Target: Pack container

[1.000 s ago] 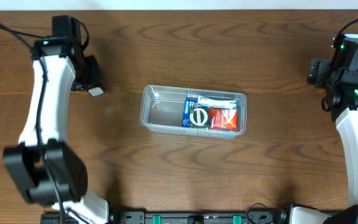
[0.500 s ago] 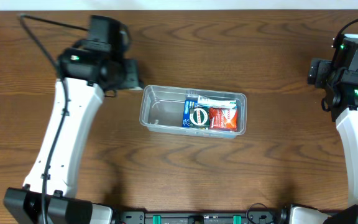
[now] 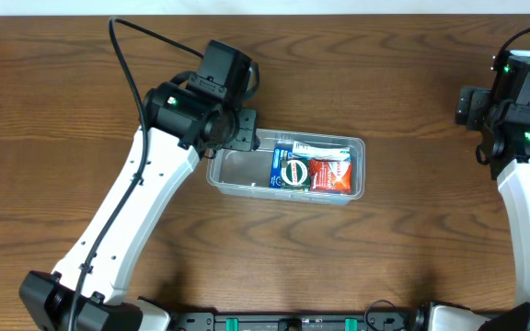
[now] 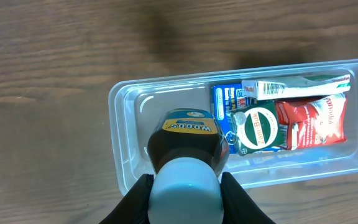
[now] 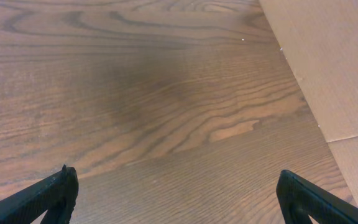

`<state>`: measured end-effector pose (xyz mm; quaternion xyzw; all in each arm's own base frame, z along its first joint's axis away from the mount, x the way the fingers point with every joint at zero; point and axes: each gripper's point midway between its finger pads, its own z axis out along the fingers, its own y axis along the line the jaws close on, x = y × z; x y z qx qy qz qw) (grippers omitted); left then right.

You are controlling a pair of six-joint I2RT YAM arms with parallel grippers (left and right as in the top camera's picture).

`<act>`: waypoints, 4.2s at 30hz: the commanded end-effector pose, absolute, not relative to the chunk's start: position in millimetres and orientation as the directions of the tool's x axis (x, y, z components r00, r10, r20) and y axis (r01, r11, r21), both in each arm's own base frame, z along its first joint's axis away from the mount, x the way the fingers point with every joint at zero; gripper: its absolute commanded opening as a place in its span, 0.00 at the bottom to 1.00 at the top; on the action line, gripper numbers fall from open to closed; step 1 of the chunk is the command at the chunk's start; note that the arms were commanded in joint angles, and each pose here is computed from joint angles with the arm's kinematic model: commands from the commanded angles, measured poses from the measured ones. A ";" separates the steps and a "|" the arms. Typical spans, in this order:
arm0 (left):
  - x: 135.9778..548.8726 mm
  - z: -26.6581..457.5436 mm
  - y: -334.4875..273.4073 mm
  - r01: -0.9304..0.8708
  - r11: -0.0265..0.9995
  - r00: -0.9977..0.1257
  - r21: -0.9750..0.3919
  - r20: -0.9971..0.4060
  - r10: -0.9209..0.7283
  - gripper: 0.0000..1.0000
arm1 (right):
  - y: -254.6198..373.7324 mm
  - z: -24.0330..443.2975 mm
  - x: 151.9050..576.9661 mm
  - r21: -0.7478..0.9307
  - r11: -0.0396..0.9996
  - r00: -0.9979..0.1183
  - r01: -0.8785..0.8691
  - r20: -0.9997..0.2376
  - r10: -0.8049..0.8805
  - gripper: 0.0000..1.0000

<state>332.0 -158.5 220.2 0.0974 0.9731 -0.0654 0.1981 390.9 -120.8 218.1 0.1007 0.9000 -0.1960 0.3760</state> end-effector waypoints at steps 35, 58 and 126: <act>336.1 121.2 -162.0 0.083 0.996 -0.983 -0.024 -0.164 0.078 0.24 | -123.8 221.5 389.2 -0.271 0.896 -0.687 0.351 -0.725 0.049 0.99; 326.9 90.0 -166.9 0.105 0.994 -0.984 -0.017 -0.148 0.101 0.39 | -123.8 221.5 389.2 -0.271 0.896 -0.687 0.351 -0.725 0.049 0.99; 216.1 280.6 -47.5 0.146 0.989 -0.640 -0.029 -0.765 0.072 0.98 | -123.8 221.5 389.2 -0.271 0.896 -0.687 0.351 -0.725 0.049 0.99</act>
